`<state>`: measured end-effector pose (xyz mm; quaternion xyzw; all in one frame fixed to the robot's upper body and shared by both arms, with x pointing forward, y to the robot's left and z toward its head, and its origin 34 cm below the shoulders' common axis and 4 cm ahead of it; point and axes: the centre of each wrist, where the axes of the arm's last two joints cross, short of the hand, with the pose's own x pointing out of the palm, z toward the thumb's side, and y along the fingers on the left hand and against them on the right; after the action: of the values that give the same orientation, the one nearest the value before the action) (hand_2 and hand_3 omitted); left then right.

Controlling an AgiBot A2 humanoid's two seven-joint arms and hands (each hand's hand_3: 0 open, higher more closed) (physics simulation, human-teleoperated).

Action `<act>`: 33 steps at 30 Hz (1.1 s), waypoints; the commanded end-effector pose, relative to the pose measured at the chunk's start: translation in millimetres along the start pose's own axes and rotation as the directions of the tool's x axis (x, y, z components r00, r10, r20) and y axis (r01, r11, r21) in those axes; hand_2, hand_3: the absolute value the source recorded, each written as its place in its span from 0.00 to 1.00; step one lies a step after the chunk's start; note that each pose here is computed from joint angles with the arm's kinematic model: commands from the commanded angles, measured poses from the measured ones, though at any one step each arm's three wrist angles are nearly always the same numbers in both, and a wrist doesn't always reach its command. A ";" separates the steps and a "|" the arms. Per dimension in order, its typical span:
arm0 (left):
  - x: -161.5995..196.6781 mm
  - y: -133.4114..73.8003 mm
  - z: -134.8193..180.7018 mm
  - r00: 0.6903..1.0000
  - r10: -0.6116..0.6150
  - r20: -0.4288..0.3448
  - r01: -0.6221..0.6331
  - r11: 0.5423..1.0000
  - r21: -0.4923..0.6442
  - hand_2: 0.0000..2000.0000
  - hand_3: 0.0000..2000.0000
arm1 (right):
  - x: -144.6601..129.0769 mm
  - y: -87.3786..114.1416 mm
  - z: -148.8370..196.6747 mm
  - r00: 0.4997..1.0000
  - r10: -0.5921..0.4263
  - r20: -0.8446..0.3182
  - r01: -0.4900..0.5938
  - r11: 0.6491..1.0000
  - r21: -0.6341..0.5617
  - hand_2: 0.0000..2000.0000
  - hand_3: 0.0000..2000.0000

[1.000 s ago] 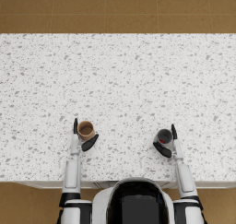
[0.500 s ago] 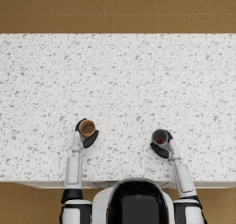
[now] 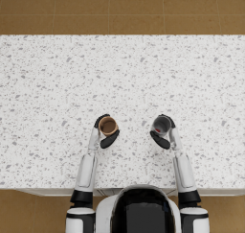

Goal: Pick up two cups and pour the berry on the right into the cup on the left

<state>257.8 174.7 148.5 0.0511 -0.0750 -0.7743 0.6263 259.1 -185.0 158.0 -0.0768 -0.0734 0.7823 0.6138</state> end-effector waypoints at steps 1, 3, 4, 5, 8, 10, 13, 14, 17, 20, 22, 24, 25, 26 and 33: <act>12.4 21.8 9.6 0.999 -0.035 0.015 0.034 0.999 0.039 1.00 0.64 | 6.0 -33.4 22.7 1.000 0.009 0.019 -0.008 0.996 -0.090 1.00 0.64; 18.1 23.9 8.8 0.999 -0.051 -0.012 0.052 0.998 0.036 1.00 0.64 | 7.6 -44.7 28.7 1.000 0.013 0.027 -0.010 0.994 -0.110 1.00 0.64; 20.1 24.7 10.4 0.998 -0.056 -0.041 0.057 0.997 0.043 1.00 0.64 | 9.7 -49.7 33.6 1.000 0.016 -0.001 -0.016 0.992 -0.126 1.00 0.64; 20.9 26.3 11.8 0.996 -0.055 -0.071 0.058 0.997 0.048 1.00 0.64 | 12.0 -53.5 37.7 0.999 0.018 -0.030 -0.022 0.990 -0.138 1.00 0.64; 25.0 32.0 13.9 0.986 -0.057 -0.158 0.066 0.996 0.056 1.00 0.64 | 23.4 -63.1 47.5 0.992 0.038 -0.119 -0.058 0.984 -0.167 1.00 0.64; 29.9 33.3 15.3 0.979 -0.069 -0.194 0.082 0.995 0.061 1.00 0.64 | 30.2 -69.3 48.9 0.983 0.047 -0.178 -0.077 0.983 -0.165 1.00 0.64; 32.1 35.9 10.4 0.974 -0.077 -0.215 0.088 0.995 0.042 1.00 0.64 | 35.5 -76.9 51.7 0.963 0.045 -0.265 -0.091 0.982 -0.166 1.00 0.64; 32.0 37.1 11.2 0.974 -0.072 -0.217 0.083 0.995 0.046 1.00 0.64 | 36.1 -79.1 55.1 0.955 0.038 -0.294 -0.092 0.980 -0.174 1.00 0.64; 32.3 40.2 10.6 0.973 -0.067 -0.219 0.079 0.996 0.043 1.00 0.64 | 37.2 -83.8 65.9 0.926 0.010 -0.377 -0.094 0.975 -0.204 1.00 0.64; 31.5 43.4 7.0 0.974 -0.065 -0.216 0.073 0.997 0.028 1.00 0.64 | 36.3 -88.0 76.7 0.890 -0.030 -0.454 -0.087 0.969 -0.233 1.00 0.64; 30.3 44.0 5.9 0.975 -0.061 -0.214 0.068 0.997 0.024 1.00 0.64 | 34.5 -90.6 78.8 0.862 -0.053 -0.504 -0.078 0.969 -0.235 1.00 0.64; 31.3 43.9 4.9 0.975 -0.065 -0.213 0.071 0.997 0.020 1.00 0.64 | 36.1 -91.9 81.2 0.829 -0.069 -0.555 -0.080 0.967 -0.240 1.00 0.64; 32.5 43.1 5.0 0.975 -0.069 -0.213 0.075 0.997 0.021 1.00 0.64 | 37.8 -93.0 82.9 0.811 -0.077 -0.580 -0.083 0.966 -0.244 1.00 0.64; 33.5 43.5 5.9 0.975 -0.071 -0.212 0.078 0.997 0.024 1.00 0.64 | 39.7 -93.0 84.8 0.792 -0.083 -0.605 -0.089 0.964 -0.249 1.00 0.64; 37.5 44.3 5.8 0.975 -0.080 -0.207 0.087 0.996 0.024 1.00 0.64 | 50.0 -92.4 88.0 0.638 -0.129 -0.759 -0.112 0.960 -0.258 1.00 0.64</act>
<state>288.9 131.2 155.2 0.1368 -0.0109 -0.7898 0.5978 317.4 -120.7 249.2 -0.4861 0.1109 0.6514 0.5718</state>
